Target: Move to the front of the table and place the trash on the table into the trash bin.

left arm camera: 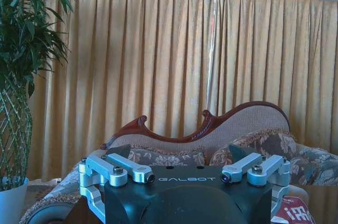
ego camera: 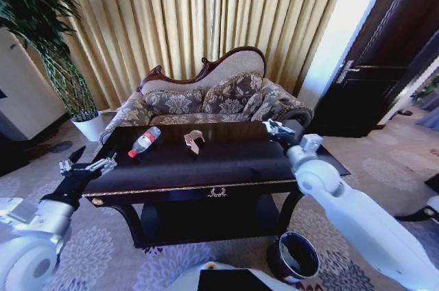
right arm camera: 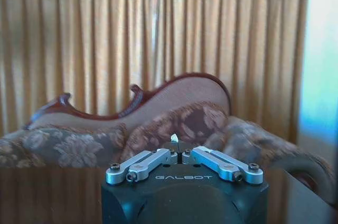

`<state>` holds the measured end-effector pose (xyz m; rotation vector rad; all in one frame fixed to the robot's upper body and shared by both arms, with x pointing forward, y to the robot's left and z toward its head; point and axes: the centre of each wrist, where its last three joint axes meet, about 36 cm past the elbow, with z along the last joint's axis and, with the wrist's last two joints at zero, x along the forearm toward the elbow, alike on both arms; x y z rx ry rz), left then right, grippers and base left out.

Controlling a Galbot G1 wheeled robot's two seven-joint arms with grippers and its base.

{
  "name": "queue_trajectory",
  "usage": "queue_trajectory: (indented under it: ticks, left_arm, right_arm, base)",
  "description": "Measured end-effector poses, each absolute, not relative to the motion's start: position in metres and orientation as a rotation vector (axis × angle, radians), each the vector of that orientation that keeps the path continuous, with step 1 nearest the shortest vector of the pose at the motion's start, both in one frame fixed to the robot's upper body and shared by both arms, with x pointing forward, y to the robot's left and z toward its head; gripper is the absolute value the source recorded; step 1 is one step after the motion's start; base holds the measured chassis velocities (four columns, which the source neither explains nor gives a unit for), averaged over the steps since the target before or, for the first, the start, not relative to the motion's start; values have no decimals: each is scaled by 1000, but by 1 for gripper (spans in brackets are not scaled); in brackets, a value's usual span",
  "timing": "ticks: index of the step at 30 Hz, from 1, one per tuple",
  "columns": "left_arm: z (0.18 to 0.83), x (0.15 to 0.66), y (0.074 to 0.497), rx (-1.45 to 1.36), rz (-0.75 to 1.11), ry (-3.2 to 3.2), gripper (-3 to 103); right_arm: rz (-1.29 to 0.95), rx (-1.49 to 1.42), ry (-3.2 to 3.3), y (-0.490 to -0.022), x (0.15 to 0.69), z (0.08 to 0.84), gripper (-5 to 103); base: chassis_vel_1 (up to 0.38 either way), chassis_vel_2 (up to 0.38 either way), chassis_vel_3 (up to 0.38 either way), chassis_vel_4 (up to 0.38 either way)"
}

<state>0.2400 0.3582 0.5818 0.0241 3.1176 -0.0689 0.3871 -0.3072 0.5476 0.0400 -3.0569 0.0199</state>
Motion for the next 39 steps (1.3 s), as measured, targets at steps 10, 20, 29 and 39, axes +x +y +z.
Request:
queue_trajectory:
  ticks: [10, 20, 29, 39]
  left_arm:
    - [582, 243, 360, 43, -77, 3115, 100]
    - [581, 243, 361, 59, -75, 3121, 100]
    - [581, 242, 361, 56, -72, 3122, 100]
    - [583, 242, 360, 60, -68, 3117, 100]
  right_arm:
    - [16, -89, -3050, -325, 357, 537, 0]
    - [-28, -72, -3054, -320, 342, 535, 0]
    - [-41, -54, -3066, -316, 338, 538, 0]
    - [-47, -38, -3076, -312, 334, 541, 0]
  base:
    - [0, 0, 0, 0]
    - [0, 0, 0, 0]
    - [6, -5, -9, 6]
    - [87, -73, -81, 75]
